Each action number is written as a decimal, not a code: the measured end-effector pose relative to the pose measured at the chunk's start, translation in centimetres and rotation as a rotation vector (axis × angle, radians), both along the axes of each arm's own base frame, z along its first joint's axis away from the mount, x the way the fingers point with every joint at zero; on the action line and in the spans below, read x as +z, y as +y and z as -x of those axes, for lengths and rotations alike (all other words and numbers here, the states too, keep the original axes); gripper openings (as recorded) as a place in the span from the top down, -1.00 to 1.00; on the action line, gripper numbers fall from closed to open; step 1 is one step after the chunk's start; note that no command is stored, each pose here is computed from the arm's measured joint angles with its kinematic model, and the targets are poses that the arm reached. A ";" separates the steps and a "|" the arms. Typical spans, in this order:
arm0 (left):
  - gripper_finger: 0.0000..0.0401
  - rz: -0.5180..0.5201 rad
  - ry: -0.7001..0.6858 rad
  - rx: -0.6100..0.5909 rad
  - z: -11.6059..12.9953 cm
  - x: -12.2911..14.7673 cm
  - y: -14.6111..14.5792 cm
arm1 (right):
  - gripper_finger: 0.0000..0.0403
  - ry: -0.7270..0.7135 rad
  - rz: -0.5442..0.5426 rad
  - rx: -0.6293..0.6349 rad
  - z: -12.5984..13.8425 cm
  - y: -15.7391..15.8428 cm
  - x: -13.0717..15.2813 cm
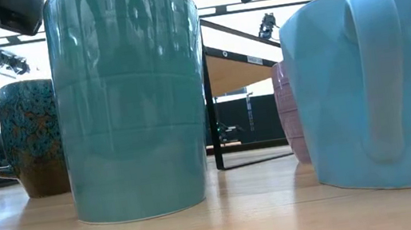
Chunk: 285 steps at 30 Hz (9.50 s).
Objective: Place coffee mugs
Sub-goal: Put the green-blue patterned mug on the shelf, then put the purple patterned mug on the shelf
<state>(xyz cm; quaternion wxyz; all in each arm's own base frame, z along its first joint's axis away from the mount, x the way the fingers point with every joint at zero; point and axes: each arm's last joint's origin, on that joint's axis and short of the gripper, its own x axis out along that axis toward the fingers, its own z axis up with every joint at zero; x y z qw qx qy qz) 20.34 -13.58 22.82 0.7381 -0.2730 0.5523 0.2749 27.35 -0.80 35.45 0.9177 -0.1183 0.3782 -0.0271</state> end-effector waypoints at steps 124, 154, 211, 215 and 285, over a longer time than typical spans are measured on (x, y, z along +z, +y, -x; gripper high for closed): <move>0.64 -0.471 -0.184 -0.186 1.5 9.9 19.4 | 0.32 -0.041 -0.043 0.021 -0.3 0.8 0.3; 0.25 -0.552 -0.231 -0.194 1.4 12.5 18.9 | 0.32 -0.040 -0.041 0.026 -0.3 0.9 0.3; 0.24 -0.444 -0.309 -0.552 -1.9 12.6 9.2 | 0.11 0.565 0.072 0.232 -2.1 14.4 -11.4; 0.24 -0.444 -0.308 -0.553 -1.9 12.6 9.2 | 0.12 0.674 0.128 0.272 -2.0 14.6 -12.9; 0.24 -0.462 -0.365 -0.570 -2.0 14.0 9.2 | 0.86 0.673 0.422 -0.107 -0.5 -1.2 -3.6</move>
